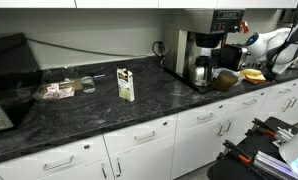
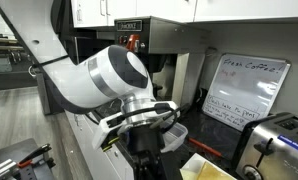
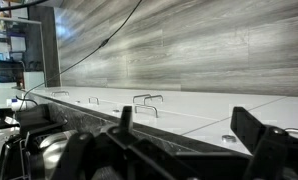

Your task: Put a slice of bread in the tupperware

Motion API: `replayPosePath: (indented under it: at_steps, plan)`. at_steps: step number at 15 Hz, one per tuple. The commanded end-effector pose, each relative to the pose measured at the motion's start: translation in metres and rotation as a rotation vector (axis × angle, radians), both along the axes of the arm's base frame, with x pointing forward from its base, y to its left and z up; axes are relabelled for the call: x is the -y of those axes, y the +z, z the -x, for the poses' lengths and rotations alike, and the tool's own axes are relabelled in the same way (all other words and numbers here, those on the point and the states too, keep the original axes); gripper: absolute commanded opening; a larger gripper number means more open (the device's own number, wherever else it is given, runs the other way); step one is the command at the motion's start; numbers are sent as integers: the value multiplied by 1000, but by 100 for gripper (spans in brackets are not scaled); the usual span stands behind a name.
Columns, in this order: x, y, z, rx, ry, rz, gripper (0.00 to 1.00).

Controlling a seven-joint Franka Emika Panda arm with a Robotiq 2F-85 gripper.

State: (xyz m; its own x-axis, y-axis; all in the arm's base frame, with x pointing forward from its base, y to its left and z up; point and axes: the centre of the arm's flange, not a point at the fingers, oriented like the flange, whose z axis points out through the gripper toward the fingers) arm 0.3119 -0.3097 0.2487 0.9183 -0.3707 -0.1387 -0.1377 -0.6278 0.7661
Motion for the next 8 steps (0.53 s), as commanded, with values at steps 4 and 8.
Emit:
replayPosePath:
  at_steps: [4, 8]
  plan:
    - [0, 0, 0, 0, 0, 0, 100]
    - [-3, 1, -1, 7, 45, -19, 100]
